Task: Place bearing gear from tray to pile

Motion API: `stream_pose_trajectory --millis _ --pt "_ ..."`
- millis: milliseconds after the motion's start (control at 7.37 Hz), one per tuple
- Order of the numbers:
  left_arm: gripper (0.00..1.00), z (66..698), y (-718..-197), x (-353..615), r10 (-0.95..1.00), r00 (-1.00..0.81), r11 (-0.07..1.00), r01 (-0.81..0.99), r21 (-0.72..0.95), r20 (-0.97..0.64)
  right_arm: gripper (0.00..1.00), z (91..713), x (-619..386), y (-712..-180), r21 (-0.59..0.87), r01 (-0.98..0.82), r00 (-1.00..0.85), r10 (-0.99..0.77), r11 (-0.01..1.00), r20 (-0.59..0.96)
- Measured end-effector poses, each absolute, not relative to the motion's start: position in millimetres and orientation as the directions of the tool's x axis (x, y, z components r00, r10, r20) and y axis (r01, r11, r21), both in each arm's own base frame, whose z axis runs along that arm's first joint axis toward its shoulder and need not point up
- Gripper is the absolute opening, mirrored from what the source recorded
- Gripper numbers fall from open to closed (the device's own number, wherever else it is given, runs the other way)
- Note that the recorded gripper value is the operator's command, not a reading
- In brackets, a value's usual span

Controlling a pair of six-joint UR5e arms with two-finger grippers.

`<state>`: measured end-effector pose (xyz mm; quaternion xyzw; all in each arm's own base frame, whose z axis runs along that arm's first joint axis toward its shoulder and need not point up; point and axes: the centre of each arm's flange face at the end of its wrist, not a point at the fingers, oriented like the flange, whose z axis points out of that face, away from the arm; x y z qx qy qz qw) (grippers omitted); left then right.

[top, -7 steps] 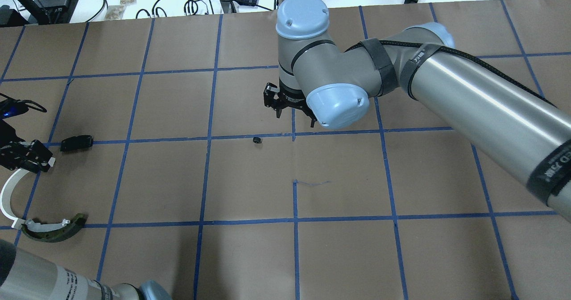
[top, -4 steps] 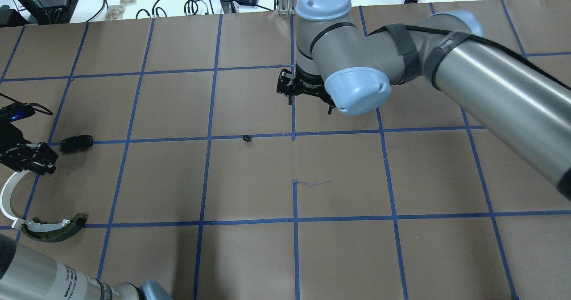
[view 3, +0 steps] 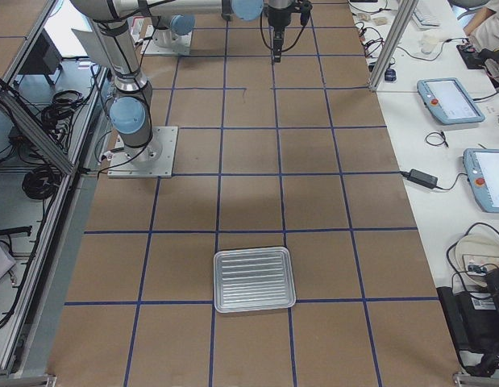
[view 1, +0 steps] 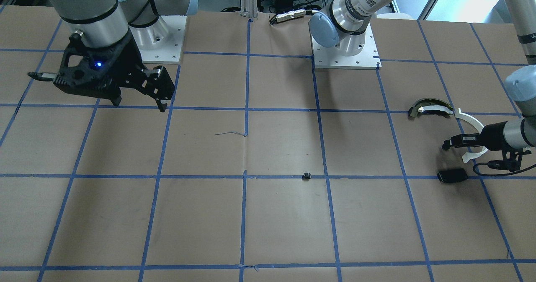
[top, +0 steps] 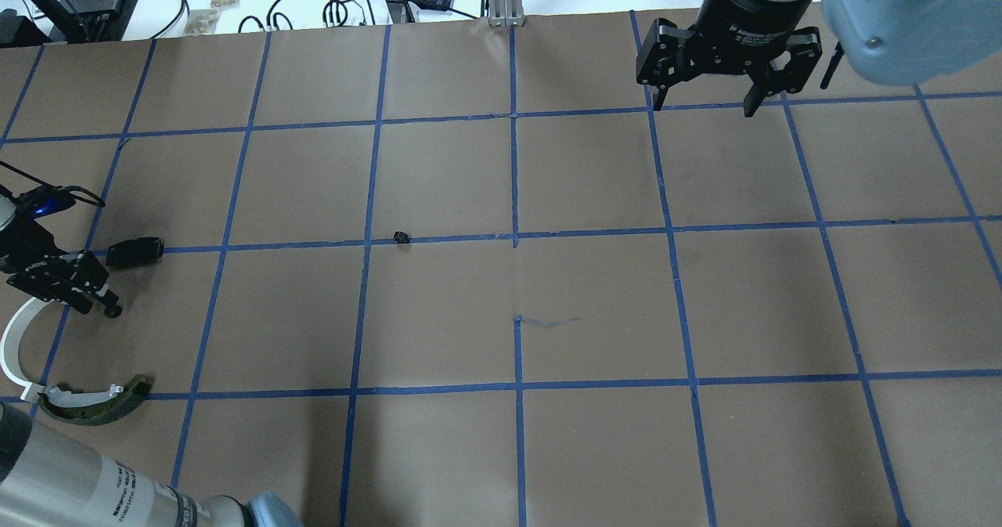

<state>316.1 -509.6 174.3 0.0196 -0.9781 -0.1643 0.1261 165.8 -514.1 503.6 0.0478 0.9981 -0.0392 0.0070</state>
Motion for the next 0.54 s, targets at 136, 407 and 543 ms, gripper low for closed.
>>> stream_pose_trajectory --millis 136,407,543 --pt "0.89 176 -510 316 -0.079 -0.968 0.946 0.003 0.325 0.238 1.0 506 164 -511 -0.078 0.064 -0.998 0.063 0.995 -0.013" --pt "1.0 202 -526 301 -0.098 -0.977 0.951 -0.036 0.306 0.188 1.0 498 164 -506 -0.066 0.03 -0.999 0.029 0.997 -0.016" --pt "1.0 229 -549 268 -0.076 -0.986 0.959 -0.032 0.281 0.146 1.0 497 165 -504 -0.065 0.02 -1.0 0.019 0.998 -0.02"
